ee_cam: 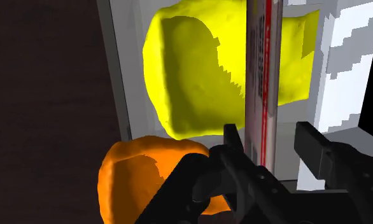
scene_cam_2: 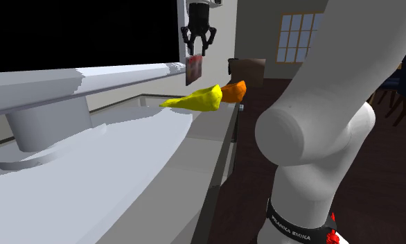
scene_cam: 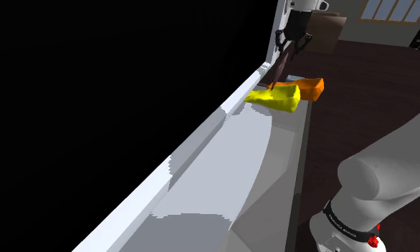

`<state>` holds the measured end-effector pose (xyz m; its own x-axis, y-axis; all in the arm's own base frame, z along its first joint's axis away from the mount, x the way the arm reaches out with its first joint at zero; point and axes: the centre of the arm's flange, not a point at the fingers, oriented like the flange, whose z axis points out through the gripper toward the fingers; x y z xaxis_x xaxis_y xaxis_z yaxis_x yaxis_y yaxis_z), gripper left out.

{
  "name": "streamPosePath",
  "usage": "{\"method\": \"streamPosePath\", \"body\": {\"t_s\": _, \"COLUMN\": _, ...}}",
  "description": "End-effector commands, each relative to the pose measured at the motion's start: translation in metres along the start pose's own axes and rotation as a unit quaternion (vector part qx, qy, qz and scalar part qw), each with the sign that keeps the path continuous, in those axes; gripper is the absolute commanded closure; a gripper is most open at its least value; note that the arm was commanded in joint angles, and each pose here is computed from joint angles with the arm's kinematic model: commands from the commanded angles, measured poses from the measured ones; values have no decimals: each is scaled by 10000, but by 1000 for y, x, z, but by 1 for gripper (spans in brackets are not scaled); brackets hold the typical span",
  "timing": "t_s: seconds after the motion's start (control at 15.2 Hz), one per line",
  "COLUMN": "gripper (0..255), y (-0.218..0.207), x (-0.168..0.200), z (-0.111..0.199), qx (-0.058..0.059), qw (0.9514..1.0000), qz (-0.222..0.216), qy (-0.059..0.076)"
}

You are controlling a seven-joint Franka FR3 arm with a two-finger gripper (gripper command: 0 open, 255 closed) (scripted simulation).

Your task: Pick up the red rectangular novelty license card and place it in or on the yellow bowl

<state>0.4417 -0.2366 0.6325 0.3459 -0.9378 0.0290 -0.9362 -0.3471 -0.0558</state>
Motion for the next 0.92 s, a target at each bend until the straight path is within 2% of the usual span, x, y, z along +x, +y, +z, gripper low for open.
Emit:
{"method": "streamPosePath", "body": {"t_s": 0.0, "gripper": 0, "y": -9, "x": 5, "z": 41, "qx": -228, "qw": 9994, "qz": -29, "qy": -258}}
{"method": "streamPosePath", "body": {"t_s": 0.2, "gripper": 0, "y": -30, "x": 16, "z": 47, "qx": -225, "qw": 9994, "qz": -29, "qy": -261}}
{"method": "streamPosePath", "body": {"t_s": 0.53, "gripper": 0, "y": -23, "x": 19, "z": -13, "qx": -228, "qw": 9994, "qz": -27, "qy": -253}}
{"method": "streamPosePath", "body": {"t_s": 0.86, "gripper": 0, "y": -23, "x": 19, "z": -13, "qx": -228, "qw": 9994, "qz": -27, "qy": -253}}
